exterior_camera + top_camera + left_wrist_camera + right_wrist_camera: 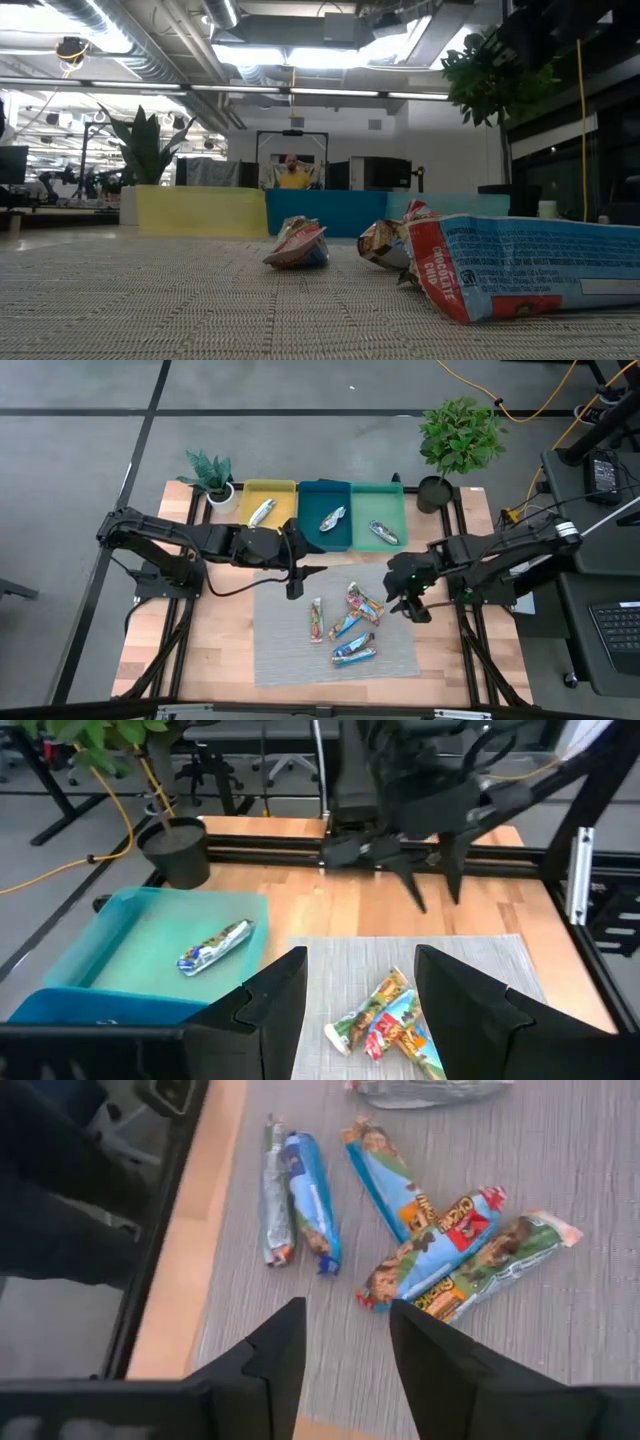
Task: Pick and place Granola Bars by type
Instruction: Put the yellow granola bar into the yellow bin
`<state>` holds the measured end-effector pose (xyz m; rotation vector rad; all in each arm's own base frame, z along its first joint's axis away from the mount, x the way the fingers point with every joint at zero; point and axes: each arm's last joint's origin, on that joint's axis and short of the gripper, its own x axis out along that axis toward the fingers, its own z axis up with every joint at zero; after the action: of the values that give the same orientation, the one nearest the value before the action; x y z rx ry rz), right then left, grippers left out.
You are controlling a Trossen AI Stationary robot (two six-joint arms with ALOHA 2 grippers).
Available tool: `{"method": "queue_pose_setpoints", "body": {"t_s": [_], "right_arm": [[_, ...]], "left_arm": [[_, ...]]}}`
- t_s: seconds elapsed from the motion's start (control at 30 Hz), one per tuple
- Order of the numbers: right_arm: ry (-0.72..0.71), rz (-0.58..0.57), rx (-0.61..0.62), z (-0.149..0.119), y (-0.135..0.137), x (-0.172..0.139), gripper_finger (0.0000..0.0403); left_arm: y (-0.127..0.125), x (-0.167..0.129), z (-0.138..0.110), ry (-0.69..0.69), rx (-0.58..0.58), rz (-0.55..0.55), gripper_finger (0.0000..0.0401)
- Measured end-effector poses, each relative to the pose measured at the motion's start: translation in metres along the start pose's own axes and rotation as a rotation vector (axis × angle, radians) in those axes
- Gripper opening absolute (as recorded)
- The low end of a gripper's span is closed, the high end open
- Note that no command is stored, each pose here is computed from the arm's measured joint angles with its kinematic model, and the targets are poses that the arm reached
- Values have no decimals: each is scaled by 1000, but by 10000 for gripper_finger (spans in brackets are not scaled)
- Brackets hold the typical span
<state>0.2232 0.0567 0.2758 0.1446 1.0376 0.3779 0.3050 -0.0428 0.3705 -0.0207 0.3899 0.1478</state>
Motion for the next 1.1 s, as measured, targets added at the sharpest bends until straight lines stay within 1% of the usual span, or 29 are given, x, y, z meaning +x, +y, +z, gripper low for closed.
{"method": "queue_pose_setpoints", "body": {"t_s": [0.07,0.2,0.3,0.37,0.53,0.63,0.7,0.77,0.87,1.1], "right_arm": [[14,-13,32,3,-3,9,148],[72,-80,126,6,-10,30,149],[119,-119,178,6,-15,45,162],[148,-150,205,5,-18,54,182],[210,-264,300,3,-28,78,248],[246,-298,330,1,-32,92,282],[269,-309,341,0,-35,101,295],[290,-318,362,-2,-37,109,302],[311,-327,364,-4,-39,118,303],[341,-410,344,-8,-44,133,304]], "left_arm": [[-4,-1,0,1,18,-12,178],[-9,-3,-1,0,36,-28,178],[-12,-4,-1,0,41,-38,178],[-14,-4,-2,0,43,-45,178],[-19,-6,-2,1,50,-59,178],[-21,-6,-3,2,53,-66,178],[-22,-7,-3,3,55,-69,178],[-23,-7,-3,4,56,-77,178],[-23,-7,-4,8,56,-90,178],[-23,-7,-4,9,54,-97,178]]}}
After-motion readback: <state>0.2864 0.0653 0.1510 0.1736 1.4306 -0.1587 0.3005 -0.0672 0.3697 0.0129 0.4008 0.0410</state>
